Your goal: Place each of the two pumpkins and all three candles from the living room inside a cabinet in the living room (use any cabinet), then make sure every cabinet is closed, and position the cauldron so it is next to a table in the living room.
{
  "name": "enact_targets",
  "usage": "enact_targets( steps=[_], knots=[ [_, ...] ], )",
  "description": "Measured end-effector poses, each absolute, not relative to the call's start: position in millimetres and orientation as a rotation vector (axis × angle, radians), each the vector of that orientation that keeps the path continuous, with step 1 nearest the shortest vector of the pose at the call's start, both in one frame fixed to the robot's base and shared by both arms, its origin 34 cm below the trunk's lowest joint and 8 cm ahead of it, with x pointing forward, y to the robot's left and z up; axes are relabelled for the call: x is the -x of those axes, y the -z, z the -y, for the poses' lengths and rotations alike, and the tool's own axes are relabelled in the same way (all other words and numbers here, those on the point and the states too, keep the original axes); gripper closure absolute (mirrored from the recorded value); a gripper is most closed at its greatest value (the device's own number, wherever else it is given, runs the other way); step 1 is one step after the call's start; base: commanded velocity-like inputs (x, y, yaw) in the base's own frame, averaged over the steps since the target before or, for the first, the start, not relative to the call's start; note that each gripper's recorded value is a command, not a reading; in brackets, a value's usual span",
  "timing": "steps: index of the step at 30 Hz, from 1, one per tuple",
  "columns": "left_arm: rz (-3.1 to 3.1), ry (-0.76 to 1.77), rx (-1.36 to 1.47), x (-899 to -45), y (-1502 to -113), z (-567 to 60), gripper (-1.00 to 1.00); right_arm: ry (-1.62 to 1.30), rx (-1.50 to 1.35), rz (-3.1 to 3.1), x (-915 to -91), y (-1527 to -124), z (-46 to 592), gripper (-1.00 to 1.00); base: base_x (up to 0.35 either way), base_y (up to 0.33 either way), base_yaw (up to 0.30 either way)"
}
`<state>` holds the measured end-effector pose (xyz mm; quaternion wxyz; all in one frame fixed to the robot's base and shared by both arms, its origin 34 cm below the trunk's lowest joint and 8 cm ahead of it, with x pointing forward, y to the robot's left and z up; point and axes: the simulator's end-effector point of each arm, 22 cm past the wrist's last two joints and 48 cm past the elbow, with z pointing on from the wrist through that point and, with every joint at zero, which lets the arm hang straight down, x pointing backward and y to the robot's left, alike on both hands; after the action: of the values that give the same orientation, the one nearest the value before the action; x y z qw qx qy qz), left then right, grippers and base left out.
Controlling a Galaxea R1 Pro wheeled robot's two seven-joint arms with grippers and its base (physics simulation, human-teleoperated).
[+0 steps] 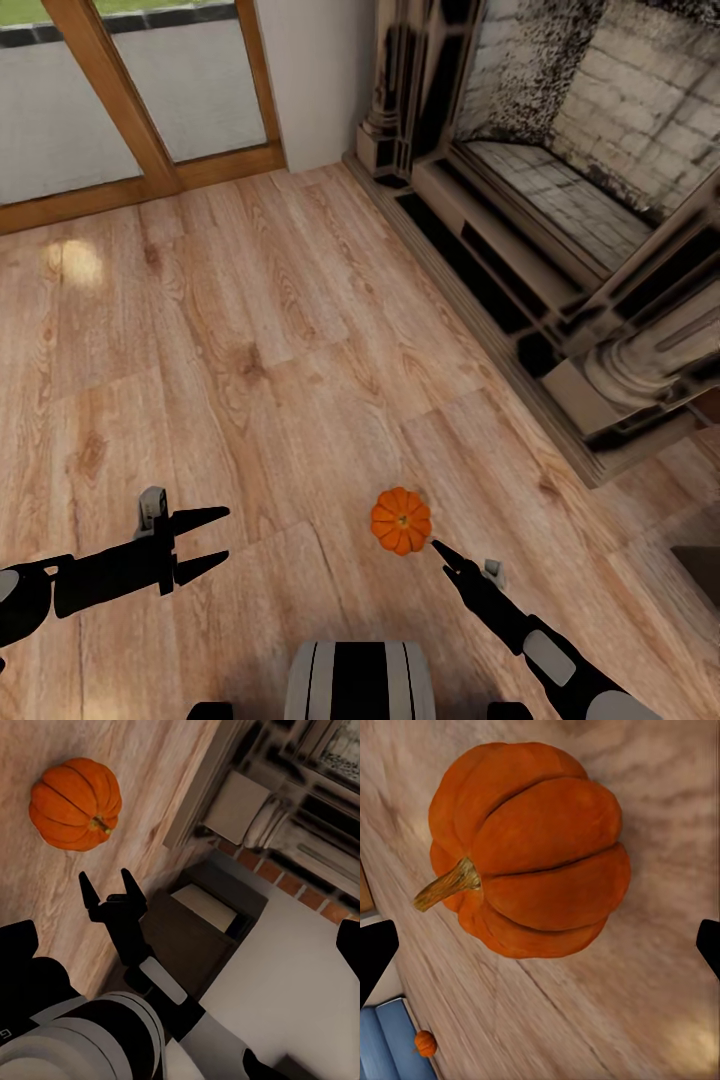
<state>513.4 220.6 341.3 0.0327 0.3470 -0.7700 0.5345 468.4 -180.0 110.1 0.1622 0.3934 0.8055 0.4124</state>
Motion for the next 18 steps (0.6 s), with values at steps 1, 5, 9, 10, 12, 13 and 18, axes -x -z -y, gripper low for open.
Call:
enact_targets(
  steps=[1, 5, 9, 10, 12, 13, 18],
  knots=[
    [2.370, -1.645, -1.068, -513.4, -341.3, -220.6, -1.00, -1.177, -1.122, -2.299, -468.3, -110.1, 180.0, -1.00, 0.000, -0.025, 0.000],
    [2.370, -1.645, -1.068, -513.3, -341.3, -220.5, -1.00, -1.177, -1.122, -2.299, -468.2, -110.0, 180.1, -1.00, 0.000, -0.139, 0.000],
    [2.369, -1.644, -1.069, -513.2, -341.0, -220.7, -1.00, -1.176, -1.122, -2.300, -467.8, -109.9, 180.0, -1.00, 0.000, -0.082, 0.000],
    [2.370, -1.645, -1.069, -513.4, -341.2, -220.7, -1.00, -1.176, -1.122, -2.300, -467.9, -109.9, 180.0, -1.00, 0.000, -0.022, 0.000],
    [2.371, -1.645, -1.069, -513.7, -341.4, -221.0, -1.00, -1.176, -1.122, -2.300, -467.9, -109.9, 180.0, -1.00, 0.000, -0.015, 0.000],
    [2.371, -1.646, -1.070, -514.1, -341.5, -221.4, -1.00, -1.176, -1.122, -2.301, -467.8, -109.8, 180.1, -1.00, 0.000, -0.007, 0.000],
    [2.372, -1.646, -1.071, -514.4, -341.5, -221.8, -1.00, -1.173, -1.122, -2.302, -467.6, -109.5, 180.3, -1.00, 0.000, -0.002, 0.000]
  ],
)
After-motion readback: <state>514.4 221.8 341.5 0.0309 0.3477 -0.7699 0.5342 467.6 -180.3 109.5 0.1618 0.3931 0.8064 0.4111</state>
